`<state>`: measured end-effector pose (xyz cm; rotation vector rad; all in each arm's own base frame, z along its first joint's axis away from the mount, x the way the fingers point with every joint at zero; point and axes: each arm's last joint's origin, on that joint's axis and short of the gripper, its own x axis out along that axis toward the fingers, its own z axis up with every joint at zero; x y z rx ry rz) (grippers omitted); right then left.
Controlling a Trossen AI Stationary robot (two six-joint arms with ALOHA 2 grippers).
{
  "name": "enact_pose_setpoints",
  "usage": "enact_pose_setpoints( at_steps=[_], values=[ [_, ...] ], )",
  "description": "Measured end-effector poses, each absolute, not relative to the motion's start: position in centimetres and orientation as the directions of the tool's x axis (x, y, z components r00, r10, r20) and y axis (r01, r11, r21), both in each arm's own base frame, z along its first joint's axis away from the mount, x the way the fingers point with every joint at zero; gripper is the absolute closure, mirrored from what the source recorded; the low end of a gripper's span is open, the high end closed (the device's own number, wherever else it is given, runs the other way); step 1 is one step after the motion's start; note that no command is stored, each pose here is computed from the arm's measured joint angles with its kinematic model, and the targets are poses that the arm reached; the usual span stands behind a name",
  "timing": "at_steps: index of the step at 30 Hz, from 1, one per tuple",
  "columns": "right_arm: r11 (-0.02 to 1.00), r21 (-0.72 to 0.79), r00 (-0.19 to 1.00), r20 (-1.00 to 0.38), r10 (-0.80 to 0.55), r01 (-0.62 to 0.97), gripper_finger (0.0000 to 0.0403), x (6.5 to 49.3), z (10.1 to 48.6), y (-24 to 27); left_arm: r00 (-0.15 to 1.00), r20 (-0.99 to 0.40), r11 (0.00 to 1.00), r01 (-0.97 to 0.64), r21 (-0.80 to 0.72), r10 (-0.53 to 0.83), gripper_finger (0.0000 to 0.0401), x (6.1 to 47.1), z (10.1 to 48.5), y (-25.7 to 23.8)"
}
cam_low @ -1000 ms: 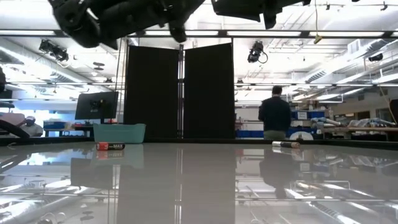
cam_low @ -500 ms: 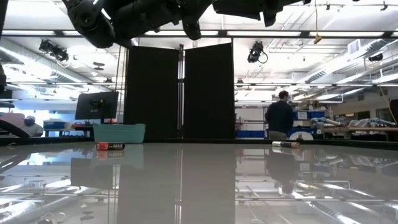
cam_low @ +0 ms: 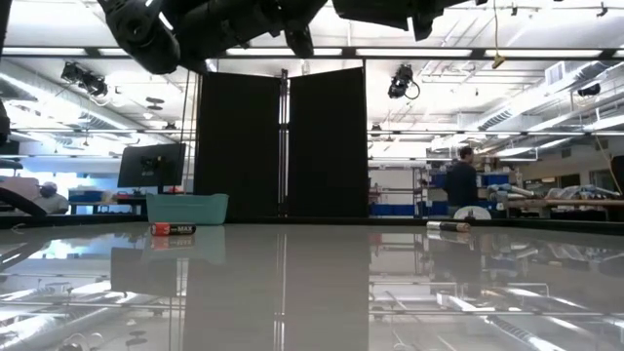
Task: Sort batteries
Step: Put the silver battery into the blue bin
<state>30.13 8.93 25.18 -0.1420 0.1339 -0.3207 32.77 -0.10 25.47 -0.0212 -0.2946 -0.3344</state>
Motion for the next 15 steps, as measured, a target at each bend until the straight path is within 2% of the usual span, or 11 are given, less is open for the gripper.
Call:
enact_pose_setpoints(
  at_steps=[4,7,11,15],
  values=[
    [0.927,-0.17,0.928,-0.11,-0.355,0.334,0.0282,30.1,25.2,8.8,0.896,0.307,0.945,0.323,0.046,-0.321,0.0344,32.1,26.7,0.6],
    [0.894,-0.181,0.896,-0.101,-0.431,0.41,0.0243,30.0,25.2,8.5,0.908,0.287,0.952,0.295,0.082,-0.306,0.0344,31.4,27.6,1.2],
    [0.851,-0.251,0.86,-0.112,-0.498,0.461,0.0204,29.9,24.9,8.3,0.943,0.2,0.962,0.25,0.106,-0.267,0.0344,30.0,28.9,2.2],
    [0.839,-0.294,0.847,-0.144,-0.512,0.458,0.0196,29.8,24.5,8.3,0.984,0.012,0.977,0.175,0.12,-0.177,0.0344,28.6,30.5,3.4]
  ],
)
